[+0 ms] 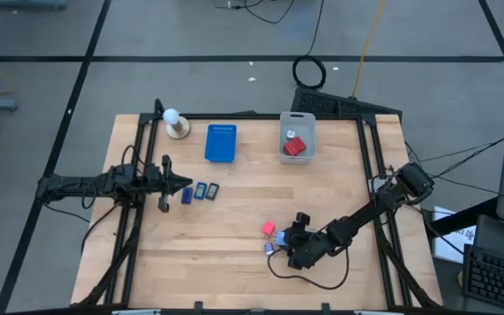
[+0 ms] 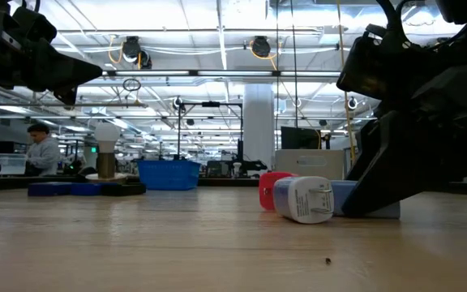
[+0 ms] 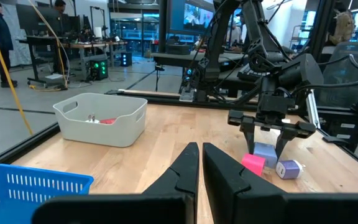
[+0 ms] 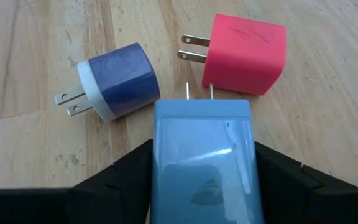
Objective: Pick & Place Office items
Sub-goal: Put the blue charger adapter into the gray bin
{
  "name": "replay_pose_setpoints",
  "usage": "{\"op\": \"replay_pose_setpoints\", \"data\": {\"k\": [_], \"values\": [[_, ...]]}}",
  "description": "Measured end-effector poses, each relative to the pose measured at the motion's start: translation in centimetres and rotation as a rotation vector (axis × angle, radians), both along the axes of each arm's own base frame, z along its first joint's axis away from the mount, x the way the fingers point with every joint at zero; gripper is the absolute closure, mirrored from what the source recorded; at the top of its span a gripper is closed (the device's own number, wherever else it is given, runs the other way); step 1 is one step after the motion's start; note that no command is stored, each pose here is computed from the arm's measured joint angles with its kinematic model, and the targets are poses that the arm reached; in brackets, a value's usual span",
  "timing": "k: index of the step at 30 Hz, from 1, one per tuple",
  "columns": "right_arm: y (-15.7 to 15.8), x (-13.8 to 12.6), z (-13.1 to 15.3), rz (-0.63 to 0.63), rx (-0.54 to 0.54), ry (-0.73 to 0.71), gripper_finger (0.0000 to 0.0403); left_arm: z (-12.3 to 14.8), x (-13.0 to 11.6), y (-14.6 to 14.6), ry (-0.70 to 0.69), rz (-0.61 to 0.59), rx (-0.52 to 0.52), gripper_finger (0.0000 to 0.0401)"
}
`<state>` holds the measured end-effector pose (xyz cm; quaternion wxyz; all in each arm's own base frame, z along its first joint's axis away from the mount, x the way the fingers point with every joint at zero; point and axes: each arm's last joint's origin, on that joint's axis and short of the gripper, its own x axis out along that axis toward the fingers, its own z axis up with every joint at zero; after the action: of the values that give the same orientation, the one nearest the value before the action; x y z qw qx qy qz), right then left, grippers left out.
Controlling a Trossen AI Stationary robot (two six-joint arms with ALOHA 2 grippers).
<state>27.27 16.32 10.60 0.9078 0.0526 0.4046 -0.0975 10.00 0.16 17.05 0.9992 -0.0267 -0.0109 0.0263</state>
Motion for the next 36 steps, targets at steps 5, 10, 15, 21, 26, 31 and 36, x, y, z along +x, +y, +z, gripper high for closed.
{"op": "replay_pose_setpoints", "data": {"k": [5,10,15,21,26,31,36], "values": [[0.03,0.0,0.0,0.01,0.015,0.008,0.0187,-0.01,0.0,0.0,0.0,0.0,0.0,0.038],[0.03,0.0,0.0,0.009,0.015,0.008,0.018,0.0,0.0,0.0,0.0,0.0,0.0,0.038],[0.04,0.0,0.0,0.013,0.012,0.008,0.0187,0.0,0.0,0.0,0.0,0.0,0.0,0.038],[0.04,-0.01,0.0,0.013,0.012,0.008,0.0183,0.0,0.0,0.0,0.0,0.0,0.0,0.038],[0.04,-0.01,0.0,0.013,0.013,0.009,0.0181,0.0,0.0,0.0,0.0,0.0,0.0,0.038],[0.04,-0.01,0.0,0.014,0.013,0.009,0.0188,0.0,0.0,0.0,0.0,0.0,0.0,0.038],[0.04,-0.01,0.0,0.014,0.013,0.009,0.0182,-0.01,0.0,0.0,0.0,0.0,0.0,0.038]]}}
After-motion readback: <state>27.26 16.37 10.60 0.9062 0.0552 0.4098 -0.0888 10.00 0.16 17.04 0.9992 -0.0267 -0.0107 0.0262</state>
